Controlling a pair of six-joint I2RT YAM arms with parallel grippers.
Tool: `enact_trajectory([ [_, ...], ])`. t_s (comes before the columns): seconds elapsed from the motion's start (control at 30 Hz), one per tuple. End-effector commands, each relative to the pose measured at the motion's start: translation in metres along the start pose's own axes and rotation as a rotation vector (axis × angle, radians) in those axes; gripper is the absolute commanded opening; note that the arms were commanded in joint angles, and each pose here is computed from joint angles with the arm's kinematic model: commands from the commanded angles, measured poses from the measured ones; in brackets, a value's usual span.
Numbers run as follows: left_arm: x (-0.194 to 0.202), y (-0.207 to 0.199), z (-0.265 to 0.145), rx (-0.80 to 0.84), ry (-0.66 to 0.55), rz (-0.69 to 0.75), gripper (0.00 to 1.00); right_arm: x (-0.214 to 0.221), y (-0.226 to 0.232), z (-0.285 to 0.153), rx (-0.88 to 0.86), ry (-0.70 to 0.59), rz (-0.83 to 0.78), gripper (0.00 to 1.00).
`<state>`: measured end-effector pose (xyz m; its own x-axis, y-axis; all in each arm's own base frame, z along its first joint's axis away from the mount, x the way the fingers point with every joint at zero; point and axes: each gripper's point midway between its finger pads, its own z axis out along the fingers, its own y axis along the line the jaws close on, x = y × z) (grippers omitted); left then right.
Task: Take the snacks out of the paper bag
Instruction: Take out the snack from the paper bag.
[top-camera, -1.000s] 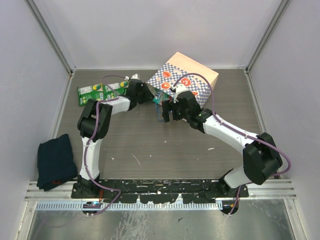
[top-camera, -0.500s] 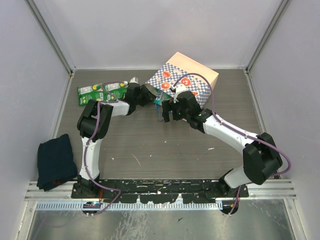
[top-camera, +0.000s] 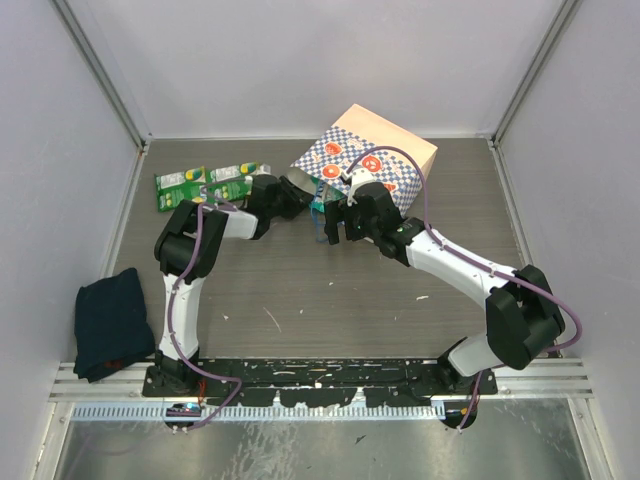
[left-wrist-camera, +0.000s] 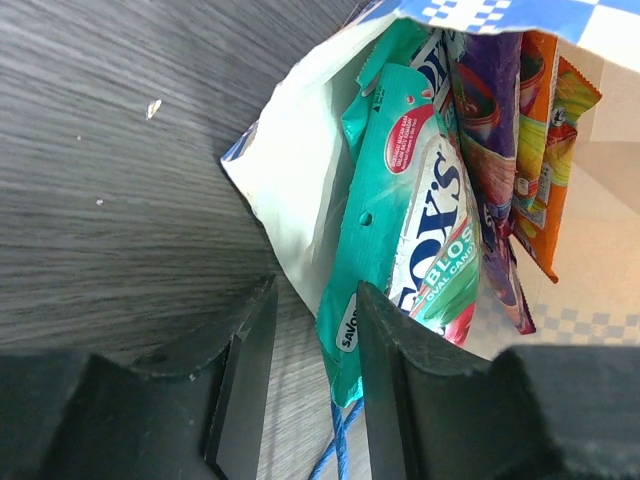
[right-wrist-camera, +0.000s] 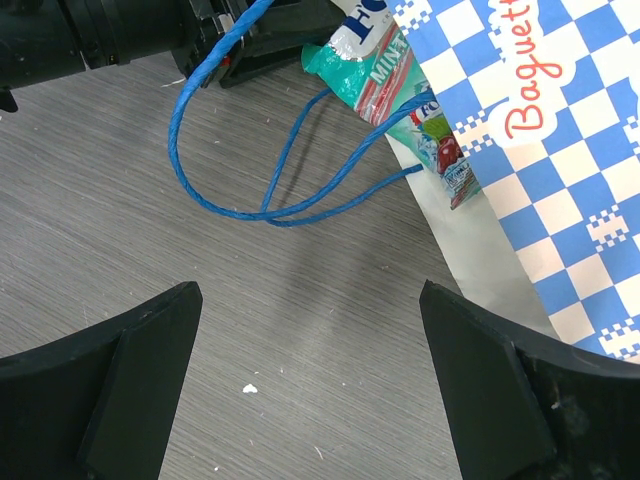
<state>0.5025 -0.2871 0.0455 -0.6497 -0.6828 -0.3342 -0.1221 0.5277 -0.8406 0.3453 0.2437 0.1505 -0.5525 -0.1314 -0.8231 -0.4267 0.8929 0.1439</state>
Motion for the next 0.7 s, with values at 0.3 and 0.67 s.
enact_trajectory([
  [0.3,-0.008,-0.036,-0.014,0.107,-0.018,-0.032,0.38,-0.023,0.005,-0.007,-0.013,-0.083,0.000,0.97],
  [0.67,-0.008,-0.046,-0.017,0.142,-0.012,-0.053,0.37,-0.023,0.005,-0.007,-0.017,-0.083,0.003,0.97],
])
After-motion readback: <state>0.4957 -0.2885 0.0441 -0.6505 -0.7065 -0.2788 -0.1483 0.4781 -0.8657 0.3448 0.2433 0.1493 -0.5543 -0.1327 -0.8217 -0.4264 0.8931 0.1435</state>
